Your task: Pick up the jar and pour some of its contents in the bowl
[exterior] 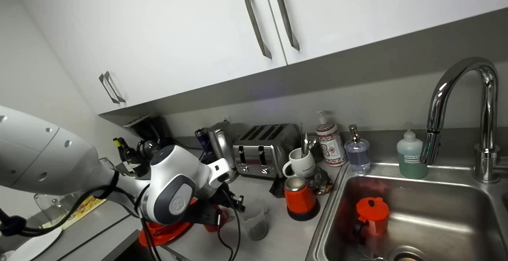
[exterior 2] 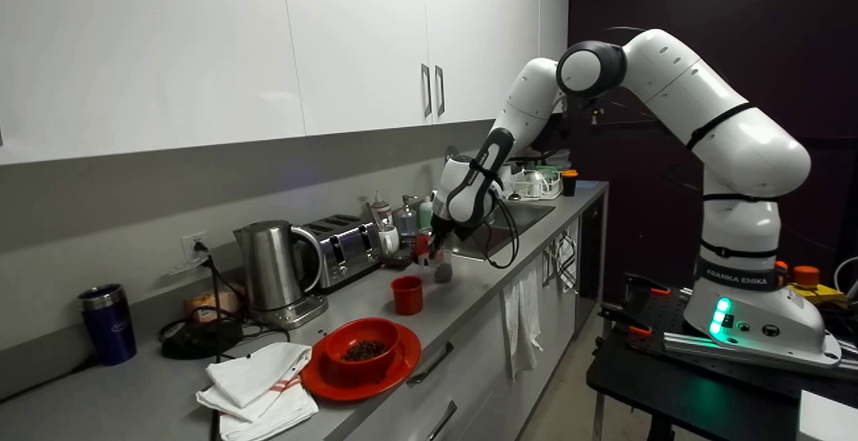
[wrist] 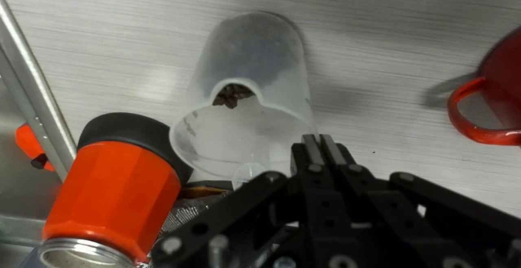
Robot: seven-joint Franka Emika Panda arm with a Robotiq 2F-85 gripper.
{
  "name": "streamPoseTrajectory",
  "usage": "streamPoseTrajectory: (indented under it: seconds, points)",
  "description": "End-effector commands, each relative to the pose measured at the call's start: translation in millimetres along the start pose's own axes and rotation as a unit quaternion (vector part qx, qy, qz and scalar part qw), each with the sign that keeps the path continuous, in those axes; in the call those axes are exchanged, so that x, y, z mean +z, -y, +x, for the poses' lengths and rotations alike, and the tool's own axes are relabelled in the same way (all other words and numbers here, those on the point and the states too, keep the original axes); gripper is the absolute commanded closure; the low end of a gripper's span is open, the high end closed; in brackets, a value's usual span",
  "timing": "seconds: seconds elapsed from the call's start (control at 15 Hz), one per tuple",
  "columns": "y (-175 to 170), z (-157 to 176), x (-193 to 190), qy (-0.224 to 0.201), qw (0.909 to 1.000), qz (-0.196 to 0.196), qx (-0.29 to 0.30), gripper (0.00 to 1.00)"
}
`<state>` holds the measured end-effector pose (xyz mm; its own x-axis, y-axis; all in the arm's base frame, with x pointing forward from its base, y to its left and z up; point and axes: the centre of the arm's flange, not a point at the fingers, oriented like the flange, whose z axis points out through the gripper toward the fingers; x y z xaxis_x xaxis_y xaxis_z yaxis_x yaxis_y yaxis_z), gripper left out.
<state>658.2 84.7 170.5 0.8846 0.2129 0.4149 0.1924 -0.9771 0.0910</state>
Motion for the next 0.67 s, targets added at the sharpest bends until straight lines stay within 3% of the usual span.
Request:
streamPoseTrajectory:
  seconds: [0.0, 0.6]
  points:
    - [2.1, -0.9, 4.0, 0.007, 0.9999, -0.012, -0.007, 0.96]
    - [3.1, -2.5, 1.6, 0.004, 0.9996, -0.018, -0.023, 0.94]
